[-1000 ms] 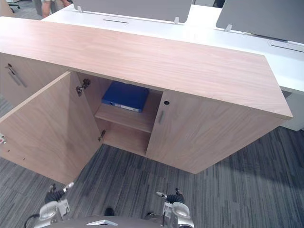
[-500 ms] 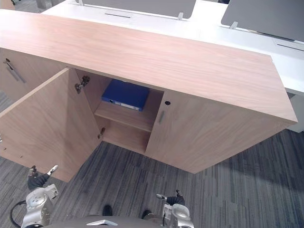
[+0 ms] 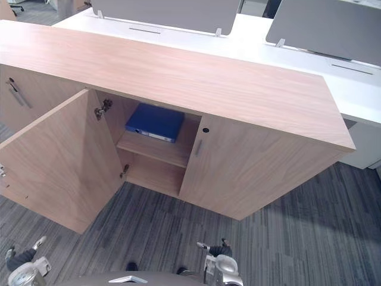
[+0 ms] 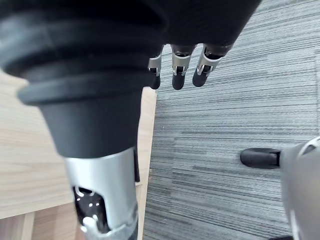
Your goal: Walk over to the cabinet, pick up the folder, carry it to the office cabinet, place the folder inside the office cabinet, then close the office cabinet door
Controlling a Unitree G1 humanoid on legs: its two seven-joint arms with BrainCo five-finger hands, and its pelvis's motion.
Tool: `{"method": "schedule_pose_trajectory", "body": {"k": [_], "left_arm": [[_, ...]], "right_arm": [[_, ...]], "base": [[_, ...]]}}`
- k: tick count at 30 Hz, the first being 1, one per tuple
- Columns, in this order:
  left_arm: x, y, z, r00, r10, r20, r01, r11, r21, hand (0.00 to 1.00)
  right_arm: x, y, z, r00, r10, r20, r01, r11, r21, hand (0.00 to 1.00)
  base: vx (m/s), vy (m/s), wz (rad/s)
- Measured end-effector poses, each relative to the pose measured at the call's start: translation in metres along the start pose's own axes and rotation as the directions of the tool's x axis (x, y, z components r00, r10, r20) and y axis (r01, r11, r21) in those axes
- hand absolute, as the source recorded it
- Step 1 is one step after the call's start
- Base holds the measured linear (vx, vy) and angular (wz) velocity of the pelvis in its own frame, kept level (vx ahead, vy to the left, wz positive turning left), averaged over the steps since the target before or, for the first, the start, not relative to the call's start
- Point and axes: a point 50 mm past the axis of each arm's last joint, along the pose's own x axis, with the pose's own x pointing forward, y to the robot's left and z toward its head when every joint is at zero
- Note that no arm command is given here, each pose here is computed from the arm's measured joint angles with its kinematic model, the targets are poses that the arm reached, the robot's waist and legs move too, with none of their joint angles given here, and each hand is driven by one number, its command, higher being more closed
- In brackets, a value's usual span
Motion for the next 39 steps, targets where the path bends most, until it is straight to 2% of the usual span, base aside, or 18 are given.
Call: {"method": "schedule_pose_trajectory", "body": {"k": [3, 10, 22, 23, 25, 26, 27, 28, 30, 34, 39], "left_arm": [[0.000, 0.014, -0.008, 0.999, 0.040, -0.027, -0.040, 0.999, 0.005, 0.00], [0.002, 0.016, -0.005, 0.999, 0.040, 0.004, -0.040, 0.996, 0.075, 0.00], [0.012, 0.004, 0.048, 0.976, -0.006, 0.217, -0.043, 0.974, 0.223, 0.00], [0.016, 0.009, 0.062, 0.965, 0.000, 0.263, -0.063, 0.970, 0.234, 0.00], [0.032, 0.055, 0.115, 0.920, 0.122, 0.373, -0.204, 0.961, 0.189, 0.00], [0.040, 0.092, 0.164, 0.872, 0.180, 0.455, -0.278, 0.947, 0.158, 0.00], [0.037, 0.112, 0.218, 0.809, 0.202, 0.552, -0.329, 0.934, 0.141, 0.00], [0.032, 0.118, 0.242, 0.772, 0.203, 0.602, -0.355, 0.924, 0.144, 0.00], [0.019, 0.113, 0.293, 0.693, 0.152, 0.705, -0.386, 0.904, 0.184, 0.00], [0.016, 0.085, 0.306, 0.680, 0.061, 0.731, -0.343, 0.907, 0.243, 0.00], [0.014, 0.080, 0.311, 0.670, 0.059, 0.740, -0.330, 0.916, 0.226, 0.00]], "right_arm": [[-0.002, -0.004, -0.009, 1.000, -0.010, -0.022, 0.010, 1.000, -0.003, 0.00], [-0.001, -0.009, -0.008, 1.000, -0.019, -0.017, 0.019, 1.000, -0.012, 0.00], [0.002, -0.003, 0.007, 1.000, 0.001, 0.025, 0.000, 1.000, -0.030, 0.00], [0.002, -0.003, 0.007, 1.000, 0.002, 0.028, -0.001, 0.999, -0.034, 0.00], [0.002, -0.005, 0.007, 1.000, 0.005, 0.027, -0.004, 0.999, -0.043, 0.00], [0.002, -0.006, 0.008, 0.999, 0.017, 0.032, -0.015, 0.999, -0.052, 0.00], [0.001, -0.008, 0.003, 1.000, 0.015, 0.022, -0.014, 0.999, -0.052, 0.00], [0.001, -0.009, 0.002, 1.000, 0.012, 0.018, -0.011, 0.999, -0.054, 0.00], [0.001, -0.012, 0.001, 1.000, 0.013, 0.019, -0.012, 0.997, -0.079, 0.00], [0.001, -0.009, 0.002, 0.999, 0.025, 0.024, -0.023, 0.996, -0.088, 0.00], [-0.005, -0.022, -0.021, 0.999, 0.001, -0.038, -0.003, 0.998, -0.070, 0.00]], "base": [[-0.09, -0.008, 0.06], [0.01, 0.012, 0.06], [0.10, 0.014, 0.07], [0.00, 0.000, 0.00], [-0.02, -0.018, -0.03], [-0.06, -0.072, 0.01], [-0.07, -0.065, 0.02], [-0.11, -0.044, -0.01], [-0.13, -0.011, -0.11], [-0.13, -0.001, -0.16], [-0.01, -0.024, -0.03]]}}
